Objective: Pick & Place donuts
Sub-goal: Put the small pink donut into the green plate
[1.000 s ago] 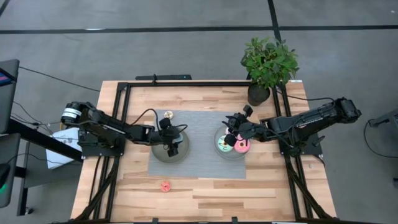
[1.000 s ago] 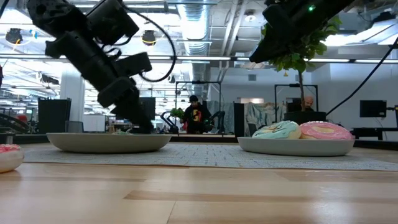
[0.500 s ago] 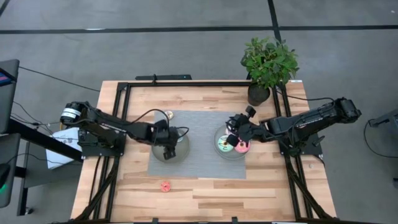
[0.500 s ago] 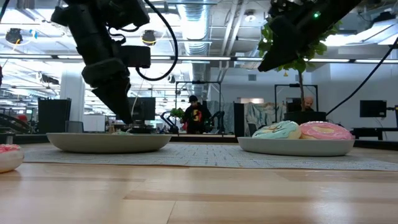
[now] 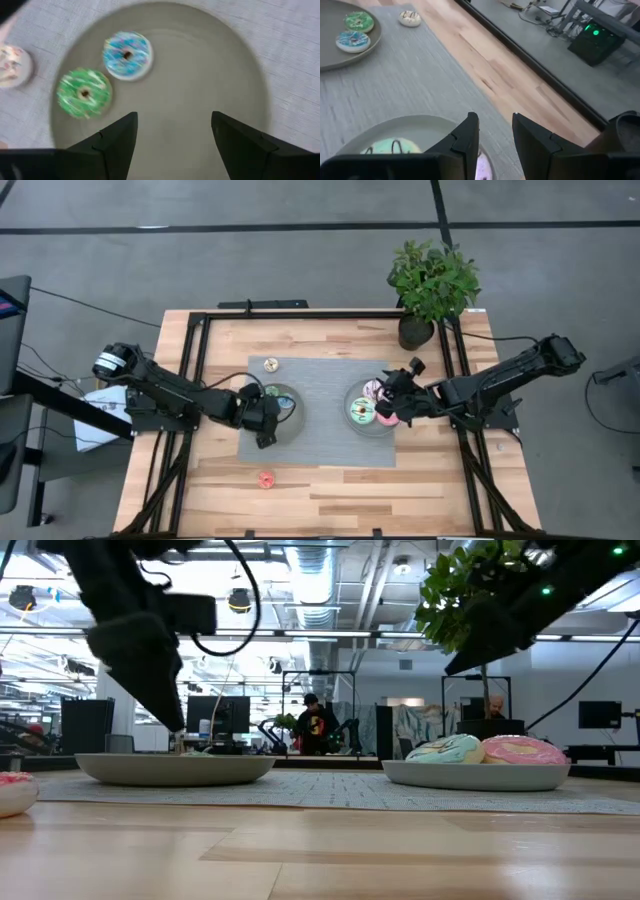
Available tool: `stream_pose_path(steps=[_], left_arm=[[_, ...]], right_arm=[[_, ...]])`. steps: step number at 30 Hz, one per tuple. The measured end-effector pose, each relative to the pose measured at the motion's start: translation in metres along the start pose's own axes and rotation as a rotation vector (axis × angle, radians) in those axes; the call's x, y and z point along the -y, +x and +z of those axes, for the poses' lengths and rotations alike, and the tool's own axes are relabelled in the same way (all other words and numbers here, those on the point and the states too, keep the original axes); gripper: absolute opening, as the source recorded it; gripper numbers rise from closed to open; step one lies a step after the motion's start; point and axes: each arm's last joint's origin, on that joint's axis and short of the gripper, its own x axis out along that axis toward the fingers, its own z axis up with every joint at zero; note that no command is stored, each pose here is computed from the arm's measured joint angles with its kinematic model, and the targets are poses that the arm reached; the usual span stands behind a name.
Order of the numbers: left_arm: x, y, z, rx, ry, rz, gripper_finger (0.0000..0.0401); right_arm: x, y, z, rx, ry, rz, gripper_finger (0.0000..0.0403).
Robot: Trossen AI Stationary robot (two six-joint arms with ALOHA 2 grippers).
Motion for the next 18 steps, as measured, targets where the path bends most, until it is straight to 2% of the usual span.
stream_pose_path(steps=[10, 18], left_arm=[[0.037, -0.021, -0.029, -0.077, -0.012, -0.19, 0.0248], [0.055, -0.032, -0.043, -0.115, -0.106, -0.289, 0.0248]], right_arm=[[0.006, -0.022, -0.02, 0.044, 0.055, 0.094, 0.0109], [0.003, -0.026, -0.021, 0.055, 0.037, 0.114, 0.0109]])
